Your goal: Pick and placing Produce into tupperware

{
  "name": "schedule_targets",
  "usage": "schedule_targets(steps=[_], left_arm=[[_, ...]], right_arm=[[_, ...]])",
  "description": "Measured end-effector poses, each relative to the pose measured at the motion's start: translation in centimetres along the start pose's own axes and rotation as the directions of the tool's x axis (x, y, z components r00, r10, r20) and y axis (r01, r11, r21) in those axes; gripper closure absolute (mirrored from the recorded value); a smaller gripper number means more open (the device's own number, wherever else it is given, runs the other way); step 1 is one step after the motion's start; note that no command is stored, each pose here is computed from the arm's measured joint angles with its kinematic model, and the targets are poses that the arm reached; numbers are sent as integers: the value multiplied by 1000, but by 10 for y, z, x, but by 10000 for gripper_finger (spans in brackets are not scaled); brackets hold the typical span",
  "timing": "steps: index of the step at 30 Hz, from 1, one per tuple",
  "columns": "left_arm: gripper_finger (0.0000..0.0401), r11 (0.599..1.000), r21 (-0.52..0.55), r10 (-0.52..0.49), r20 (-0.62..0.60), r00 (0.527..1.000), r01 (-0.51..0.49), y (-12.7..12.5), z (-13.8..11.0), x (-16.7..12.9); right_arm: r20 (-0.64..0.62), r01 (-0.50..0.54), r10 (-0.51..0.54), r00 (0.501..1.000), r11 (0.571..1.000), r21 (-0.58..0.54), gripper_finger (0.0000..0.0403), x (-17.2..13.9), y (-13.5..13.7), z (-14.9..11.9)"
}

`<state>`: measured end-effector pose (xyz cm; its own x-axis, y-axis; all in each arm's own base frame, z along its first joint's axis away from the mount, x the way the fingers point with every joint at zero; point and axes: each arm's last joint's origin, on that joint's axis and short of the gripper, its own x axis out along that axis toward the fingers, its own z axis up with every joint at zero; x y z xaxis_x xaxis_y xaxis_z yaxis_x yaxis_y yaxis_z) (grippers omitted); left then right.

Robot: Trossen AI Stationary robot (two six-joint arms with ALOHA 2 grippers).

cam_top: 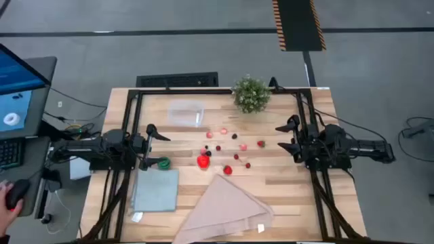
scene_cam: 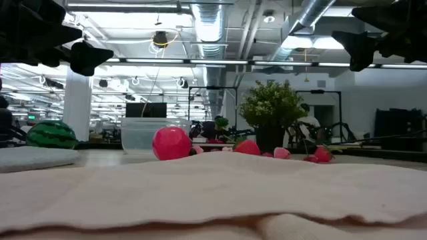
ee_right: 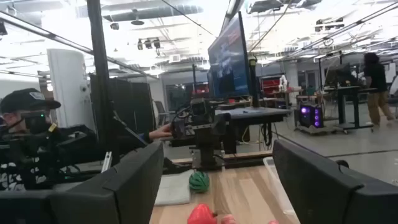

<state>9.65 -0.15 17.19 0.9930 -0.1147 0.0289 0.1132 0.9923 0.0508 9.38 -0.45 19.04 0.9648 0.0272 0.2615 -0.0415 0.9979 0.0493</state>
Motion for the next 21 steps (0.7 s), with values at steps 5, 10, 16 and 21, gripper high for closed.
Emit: schedule_targets(steps=[5,10,16,21], left_arm=[[19,1000,-7,0,0,1000,0,0,0,0],[19,1000,5,0,0,1000,0,0,0,0],[19,1000,-2,0,0,1000,0,0,0,0],[19,1000,-5,0,0,1000,0,0,0,0]], right_arm=[[0,0,0,1000,1000,0,76,0,0,0],[0,0,0,1000,1000,0,76,0,0,0],[0,0,0,1000,1000,0,76,0,0,0],[0,0,0,1000,1000,0,76,0,0,0]])
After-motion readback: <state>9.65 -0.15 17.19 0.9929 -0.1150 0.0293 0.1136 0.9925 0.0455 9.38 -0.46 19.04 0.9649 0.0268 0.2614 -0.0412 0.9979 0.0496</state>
